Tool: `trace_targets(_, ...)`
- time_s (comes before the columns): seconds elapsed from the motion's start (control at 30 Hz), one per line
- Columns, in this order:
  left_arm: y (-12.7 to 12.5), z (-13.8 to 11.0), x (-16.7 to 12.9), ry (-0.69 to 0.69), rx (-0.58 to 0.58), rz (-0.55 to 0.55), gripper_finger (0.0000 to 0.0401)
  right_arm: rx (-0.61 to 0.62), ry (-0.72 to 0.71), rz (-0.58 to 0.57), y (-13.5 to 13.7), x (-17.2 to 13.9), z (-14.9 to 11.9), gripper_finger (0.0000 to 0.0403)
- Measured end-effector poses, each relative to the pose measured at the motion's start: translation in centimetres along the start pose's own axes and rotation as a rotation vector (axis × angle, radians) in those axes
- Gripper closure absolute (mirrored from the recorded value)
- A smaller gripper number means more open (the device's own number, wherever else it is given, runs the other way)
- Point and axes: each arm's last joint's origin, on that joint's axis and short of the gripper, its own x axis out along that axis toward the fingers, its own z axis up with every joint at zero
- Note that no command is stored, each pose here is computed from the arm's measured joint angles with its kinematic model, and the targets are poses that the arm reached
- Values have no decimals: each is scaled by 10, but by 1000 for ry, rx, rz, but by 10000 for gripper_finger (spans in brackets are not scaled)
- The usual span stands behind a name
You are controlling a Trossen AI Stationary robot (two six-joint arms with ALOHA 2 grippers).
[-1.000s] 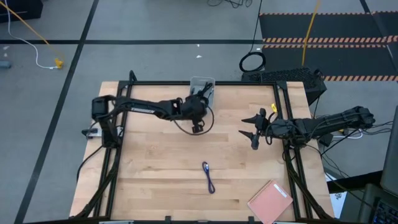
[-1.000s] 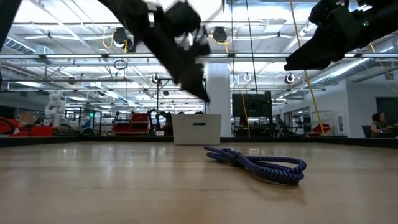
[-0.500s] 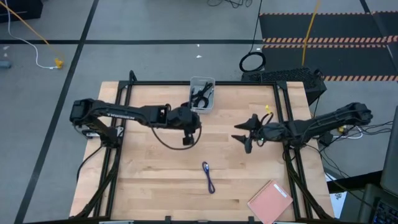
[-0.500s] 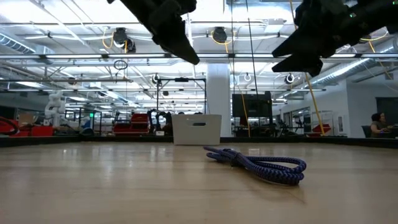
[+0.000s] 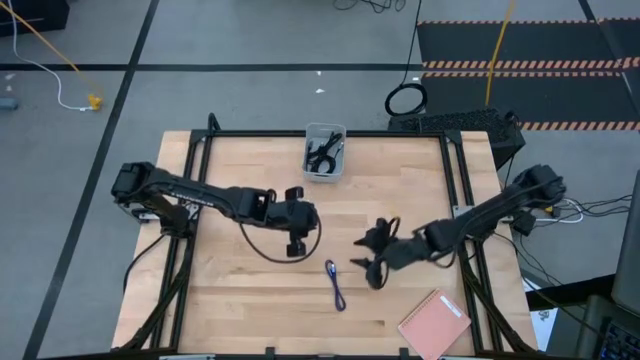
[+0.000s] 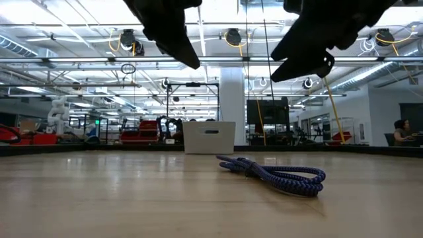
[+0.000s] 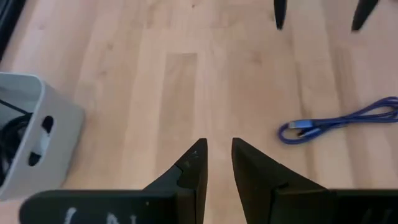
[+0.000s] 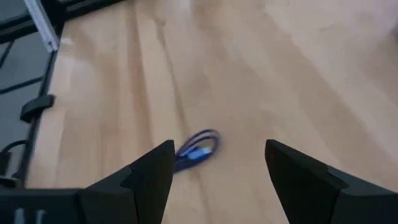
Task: Pick and place USB-C Cables
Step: Put the blue charger cable into the gray bin
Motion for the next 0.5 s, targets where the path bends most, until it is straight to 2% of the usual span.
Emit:
trace_targets(0.33, -31, -2, -7, -23, -22, -20, 325, 56, 80, 21, 54, 35, -12, 161)
trace_targets(0.5, -42, -3, -10, -38, -43, -12, 325, 48, 179, -56, 71, 54, -23, 161)
